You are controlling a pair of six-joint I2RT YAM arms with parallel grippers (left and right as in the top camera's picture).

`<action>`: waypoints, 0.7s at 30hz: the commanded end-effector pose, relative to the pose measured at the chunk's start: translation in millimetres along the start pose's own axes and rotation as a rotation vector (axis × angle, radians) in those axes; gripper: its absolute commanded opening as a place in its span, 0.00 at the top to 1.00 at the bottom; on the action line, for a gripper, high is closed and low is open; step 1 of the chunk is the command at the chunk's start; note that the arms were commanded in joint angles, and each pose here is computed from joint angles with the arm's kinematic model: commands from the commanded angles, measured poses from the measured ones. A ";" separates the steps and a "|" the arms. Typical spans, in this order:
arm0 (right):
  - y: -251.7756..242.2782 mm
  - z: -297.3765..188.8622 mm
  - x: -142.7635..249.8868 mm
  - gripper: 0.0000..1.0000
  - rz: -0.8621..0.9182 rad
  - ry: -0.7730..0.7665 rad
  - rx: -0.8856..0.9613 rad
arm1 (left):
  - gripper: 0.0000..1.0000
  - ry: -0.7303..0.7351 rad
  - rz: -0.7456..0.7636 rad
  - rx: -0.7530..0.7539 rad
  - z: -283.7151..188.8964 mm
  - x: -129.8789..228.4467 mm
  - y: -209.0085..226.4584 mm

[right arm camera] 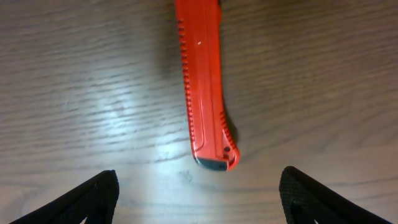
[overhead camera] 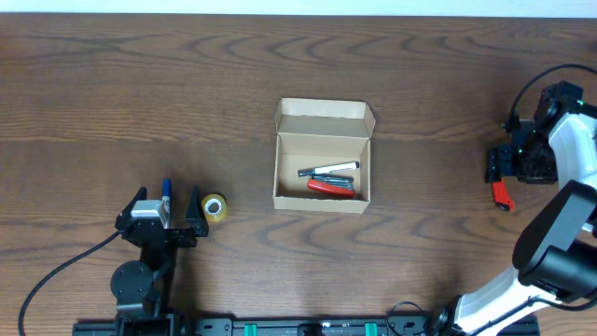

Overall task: Pack container
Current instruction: 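Lower the right gripper and grasp the red box cutter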

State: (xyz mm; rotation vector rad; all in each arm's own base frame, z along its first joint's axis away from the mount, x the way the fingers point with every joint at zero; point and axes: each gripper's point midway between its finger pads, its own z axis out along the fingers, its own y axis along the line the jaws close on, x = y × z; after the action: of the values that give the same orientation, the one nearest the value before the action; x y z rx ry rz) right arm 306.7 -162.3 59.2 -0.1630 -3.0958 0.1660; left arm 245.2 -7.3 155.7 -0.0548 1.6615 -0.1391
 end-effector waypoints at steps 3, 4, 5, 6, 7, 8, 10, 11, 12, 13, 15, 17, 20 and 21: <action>-5.5 17.5 -1.3 0.22 0.000 0.026 0.001 | 0.05 0.055 -0.009 0.032 0.2 16.0 -5.0; -4.7 19.8 -2.6 0.23 0.000 0.025 -0.004 | 0.05 0.055 -0.009 0.032 0.2 16.0 -5.0; -4.1 23.6 -4.0 0.23 -0.001 0.027 -0.007 | 0.05 0.055 -0.009 0.032 0.2 16.0 -5.0; -4.0 26.2 -4.8 0.23 -0.001 0.029 -0.008 | 0.05 0.055 -0.009 0.032 0.2 16.0 -5.0; -3.4 29.5 -5.3 0.23 -0.003 0.035 -0.010 | 0.05 0.055 -0.009 0.032 0.2 16.0 -5.0; -3.3 32.7 -5.6 0.24 -0.003 0.039 -0.011 | 0.05 0.055 -0.009 0.032 0.2 16.1 -5.1; -4.0 39.0 -6.7 0.24 -0.002 0.045 -0.013 | 0.05 0.055 -0.009 0.032 0.2 16.0 -5.0; -4.0 40.8 -7.5 0.25 -0.002 0.045 -0.013 | 0.05 0.055 -0.009 0.032 0.2 16.0 -5.0; -3.8 43.8 -8.4 0.25 -0.002 0.047 -0.014 | 0.05 0.054 -0.009 0.032 0.2 16.0 -5.0; -3.6 45.9 -9.4 0.25 -0.003 0.047 -0.014 | 0.05 0.055 -0.009 0.032 0.2 16.0 -5.0; -3.8 49.8 -11.3 0.26 -0.002 0.046 -0.013 | 0.05 0.055 -0.009 0.032 0.2 16.0 -5.0; -4.2 52.9 -12.9 0.27 -0.002 0.045 -0.013 | 0.04 0.055 -0.009 0.032 0.2 16.0 -5.0; -4.8 57.1 -15.9 0.27 -0.001 0.039 -0.011 | 0.05 0.054 -0.009 0.032 0.2 16.0 -5.0; -4.7 57.8 -16.5 0.27 -0.001 0.038 -0.011 | 0.05 0.055 -0.009 0.032 0.2 16.0 -5.0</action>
State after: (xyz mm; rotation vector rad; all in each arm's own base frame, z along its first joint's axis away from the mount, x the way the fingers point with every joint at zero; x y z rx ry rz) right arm 322.9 -172.4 10.3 -0.1702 -3.0769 0.1518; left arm 245.2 -7.3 155.7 -0.0545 1.6615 -0.1394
